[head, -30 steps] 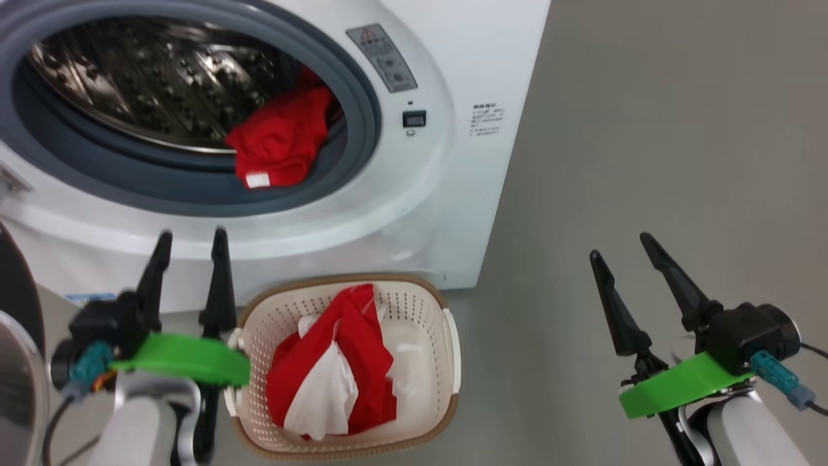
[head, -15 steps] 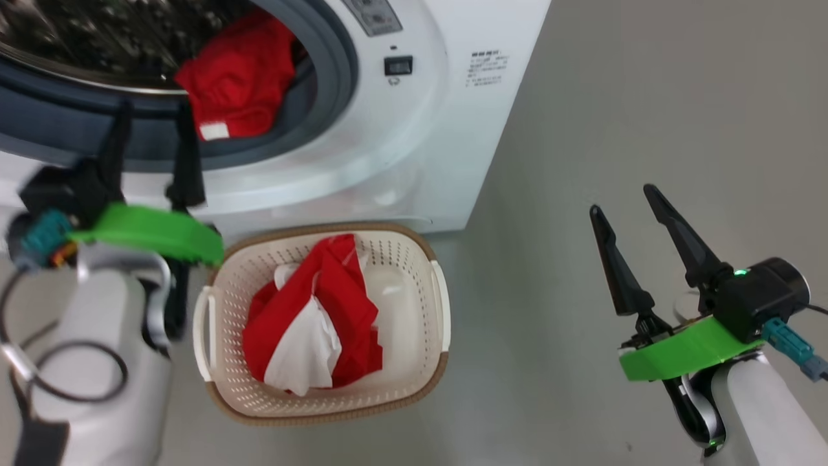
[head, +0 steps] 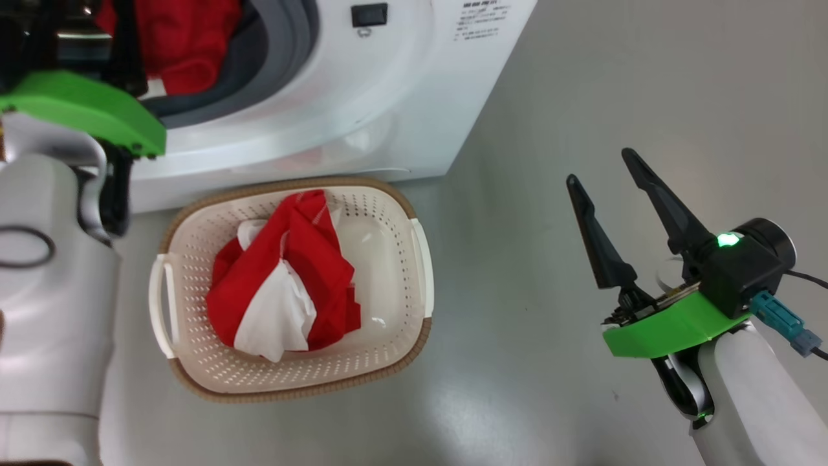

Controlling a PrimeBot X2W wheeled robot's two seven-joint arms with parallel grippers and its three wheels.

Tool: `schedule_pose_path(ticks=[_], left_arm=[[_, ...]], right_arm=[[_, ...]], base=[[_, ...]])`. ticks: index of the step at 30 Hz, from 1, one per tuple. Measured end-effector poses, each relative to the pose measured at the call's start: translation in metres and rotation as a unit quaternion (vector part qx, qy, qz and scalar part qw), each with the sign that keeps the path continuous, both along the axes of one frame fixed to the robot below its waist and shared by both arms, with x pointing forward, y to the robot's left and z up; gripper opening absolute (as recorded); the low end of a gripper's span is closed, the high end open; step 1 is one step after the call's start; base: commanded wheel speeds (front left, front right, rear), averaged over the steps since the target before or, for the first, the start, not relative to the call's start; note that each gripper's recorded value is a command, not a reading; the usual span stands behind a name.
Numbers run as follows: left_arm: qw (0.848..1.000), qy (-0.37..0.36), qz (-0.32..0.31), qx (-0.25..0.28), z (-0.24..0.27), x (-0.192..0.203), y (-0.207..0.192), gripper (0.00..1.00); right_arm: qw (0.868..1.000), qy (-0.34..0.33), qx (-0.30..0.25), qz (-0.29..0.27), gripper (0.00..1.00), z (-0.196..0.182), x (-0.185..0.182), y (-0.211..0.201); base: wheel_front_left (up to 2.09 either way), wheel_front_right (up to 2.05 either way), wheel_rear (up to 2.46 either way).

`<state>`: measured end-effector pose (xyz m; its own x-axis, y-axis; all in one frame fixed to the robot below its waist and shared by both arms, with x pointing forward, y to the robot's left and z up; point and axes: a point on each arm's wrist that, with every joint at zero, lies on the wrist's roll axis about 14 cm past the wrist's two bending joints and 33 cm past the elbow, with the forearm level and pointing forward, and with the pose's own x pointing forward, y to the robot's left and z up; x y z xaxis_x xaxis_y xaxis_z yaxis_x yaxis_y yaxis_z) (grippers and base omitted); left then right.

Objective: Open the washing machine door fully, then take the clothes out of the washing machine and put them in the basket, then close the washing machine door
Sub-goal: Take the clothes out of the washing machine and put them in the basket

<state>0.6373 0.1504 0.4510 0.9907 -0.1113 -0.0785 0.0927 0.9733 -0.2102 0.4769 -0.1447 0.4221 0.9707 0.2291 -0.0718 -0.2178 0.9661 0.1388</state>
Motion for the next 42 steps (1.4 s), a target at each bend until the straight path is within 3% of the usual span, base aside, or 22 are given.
schedule_pose_path(ticks=[6, 13, 20, 21, 23, 24, 35, 42], left_arm=[[0.996, 0.085, -0.023, 0.019, -0.037, 0.014, -0.004, 1.00], [0.977, 0.202, -0.056, 0.044, -0.083, 0.009, -0.011, 1.00], [0.964, 0.250, -0.065, 0.057, -0.102, 0.007, -0.013, 1.00], [0.963, 0.254, -0.065, 0.059, -0.104, 0.006, -0.013, 0.88], [0.962, 0.257, -0.063, 0.063, -0.104, 0.008, -0.013, 0.40], [0.962, 0.257, -0.061, 0.066, -0.103, 0.010, -0.013, 0.00], [0.978, 0.194, -0.045, 0.059, -0.085, 0.015, -0.012, 0.00], [0.993, 0.114, -0.022, 0.007, -0.057, 0.015, -0.010, 0.00]], right_arm=[[1.000, 0.010, 0.001, 0.005, 1.00, -0.010, 0.003, 0.001], [1.000, 0.020, 0.012, 0.008, 1.00, -0.016, 0.001, 0.004], [1.000, 0.015, 0.012, 0.011, 1.00, -0.012, 0.002, 0.003], [1.000, 0.016, 0.013, 0.009, 1.00, -0.012, 0.001, 0.002], [1.000, 0.017, 0.011, 0.007, 1.00, -0.013, 0.001, 0.000], [1.000, 0.017, 0.011, 0.006, 1.00, -0.013, 0.001, 0.000], [1.000, 0.016, 0.012, 0.006, 1.00, -0.012, 0.001, 0.000], [1.000, 0.012, 0.015, 0.016, 1.00, -0.009, 0.003, 0.007]], base=[[0.00, 0.00, 0.00], [0.00, 0.00, 0.00], [0.00, 0.00, 0.00], [0.00, 0.00, 0.00], [0.00, 0.00, 0.00], [0.00, 0.00, 0.00], [0.00, 0.00, 0.00], [0.00, 0.00, 0.00]])
